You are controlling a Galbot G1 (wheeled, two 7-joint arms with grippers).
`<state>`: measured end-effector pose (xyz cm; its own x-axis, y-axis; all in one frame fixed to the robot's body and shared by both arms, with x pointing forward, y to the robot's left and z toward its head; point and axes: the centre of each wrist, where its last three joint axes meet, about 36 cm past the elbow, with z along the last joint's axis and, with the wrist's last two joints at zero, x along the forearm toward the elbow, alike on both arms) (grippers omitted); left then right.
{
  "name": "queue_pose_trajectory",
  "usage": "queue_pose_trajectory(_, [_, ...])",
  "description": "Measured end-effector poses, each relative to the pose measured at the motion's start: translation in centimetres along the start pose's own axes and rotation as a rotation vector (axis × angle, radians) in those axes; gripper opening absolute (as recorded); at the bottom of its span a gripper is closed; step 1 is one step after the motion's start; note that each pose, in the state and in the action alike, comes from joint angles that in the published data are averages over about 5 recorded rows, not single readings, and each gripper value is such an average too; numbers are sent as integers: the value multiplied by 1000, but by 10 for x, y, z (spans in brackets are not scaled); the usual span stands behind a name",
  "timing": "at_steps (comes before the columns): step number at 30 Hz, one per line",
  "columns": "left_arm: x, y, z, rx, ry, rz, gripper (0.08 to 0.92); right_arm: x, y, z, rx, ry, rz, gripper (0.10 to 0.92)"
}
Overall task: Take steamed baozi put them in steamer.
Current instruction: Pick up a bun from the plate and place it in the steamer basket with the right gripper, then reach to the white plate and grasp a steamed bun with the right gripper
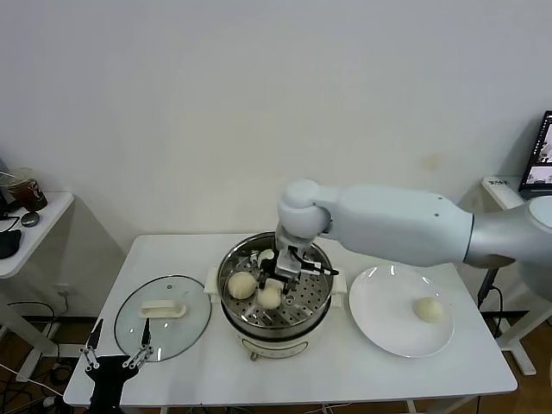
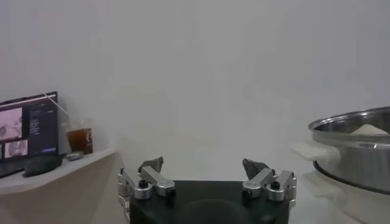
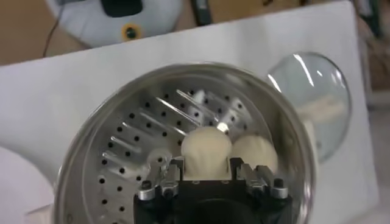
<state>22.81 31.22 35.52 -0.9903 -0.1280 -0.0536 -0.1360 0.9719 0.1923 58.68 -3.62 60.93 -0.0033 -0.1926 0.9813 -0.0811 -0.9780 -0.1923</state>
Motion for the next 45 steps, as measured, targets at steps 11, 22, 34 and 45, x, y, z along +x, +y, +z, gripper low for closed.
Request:
queue_pose_trajectory(11, [0,1,3,2,3,-5,823,-11,7,-3,101,-17,-63,516])
queue_pose_trajectory(22, [1,1,4,2,2,-7,823,-6,17,6,86,-15,-36,764])
queue_pose_trajectory(34, [-5,0,2,0,-13,2,823,63,48,27,-136,57,101,823])
queue_pose_trajectory(45, [-11,-4,5,1,-22,27,823,104,156,43,-741,193,195,823])
